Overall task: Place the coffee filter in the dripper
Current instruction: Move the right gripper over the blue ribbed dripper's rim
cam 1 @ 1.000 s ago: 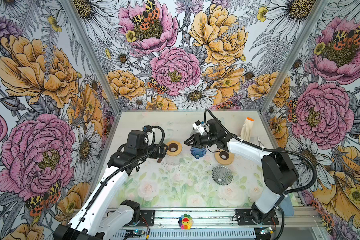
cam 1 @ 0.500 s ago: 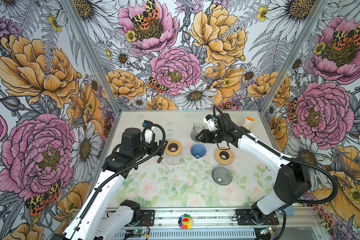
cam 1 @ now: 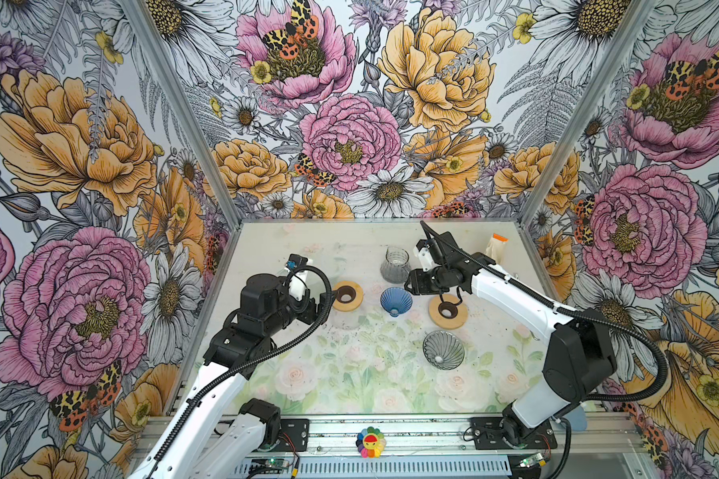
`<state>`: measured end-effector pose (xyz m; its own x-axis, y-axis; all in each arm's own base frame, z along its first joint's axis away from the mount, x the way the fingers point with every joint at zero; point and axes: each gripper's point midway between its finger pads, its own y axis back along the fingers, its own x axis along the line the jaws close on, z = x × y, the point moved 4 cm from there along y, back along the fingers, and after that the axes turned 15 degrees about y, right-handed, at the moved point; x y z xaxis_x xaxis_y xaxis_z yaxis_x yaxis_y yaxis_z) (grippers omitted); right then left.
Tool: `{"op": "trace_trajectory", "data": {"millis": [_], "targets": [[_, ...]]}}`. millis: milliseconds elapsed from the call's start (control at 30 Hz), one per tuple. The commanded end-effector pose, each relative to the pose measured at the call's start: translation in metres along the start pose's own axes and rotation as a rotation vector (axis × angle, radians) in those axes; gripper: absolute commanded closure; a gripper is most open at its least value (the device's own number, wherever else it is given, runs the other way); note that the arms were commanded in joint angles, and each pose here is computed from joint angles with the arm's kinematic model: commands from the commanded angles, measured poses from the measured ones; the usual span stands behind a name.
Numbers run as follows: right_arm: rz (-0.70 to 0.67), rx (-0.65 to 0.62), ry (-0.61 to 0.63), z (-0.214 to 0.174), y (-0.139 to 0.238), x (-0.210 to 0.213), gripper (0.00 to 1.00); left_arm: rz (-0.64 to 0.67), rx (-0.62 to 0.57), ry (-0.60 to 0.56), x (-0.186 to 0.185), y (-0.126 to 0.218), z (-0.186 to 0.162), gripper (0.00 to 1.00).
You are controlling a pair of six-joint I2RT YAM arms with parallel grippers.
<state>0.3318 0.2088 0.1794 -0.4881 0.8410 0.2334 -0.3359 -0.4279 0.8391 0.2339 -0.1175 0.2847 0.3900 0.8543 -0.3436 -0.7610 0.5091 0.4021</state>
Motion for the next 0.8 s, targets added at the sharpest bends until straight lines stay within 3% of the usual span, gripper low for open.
{"op": "trace_trajectory", "data": {"millis": [0, 400, 767], "targets": [[-0.032, 0.042, 0.007, -0.005, -0.012, -0.007, 0.5, -0.072, 0.014, -0.064, -0.013, -0.007, -0.007, 0.01], [-0.001, 0.12, -0.001, -0.017, -0.039, -0.007, 0.51, -0.108, 0.188, -0.125, -0.019, -0.042, -0.049, 0.01], [-0.006, 0.159, 0.012, -0.019, -0.059, -0.007, 0.52, -0.071, 0.211, -0.135, -0.012, -0.046, -0.059, 0.01]]}}
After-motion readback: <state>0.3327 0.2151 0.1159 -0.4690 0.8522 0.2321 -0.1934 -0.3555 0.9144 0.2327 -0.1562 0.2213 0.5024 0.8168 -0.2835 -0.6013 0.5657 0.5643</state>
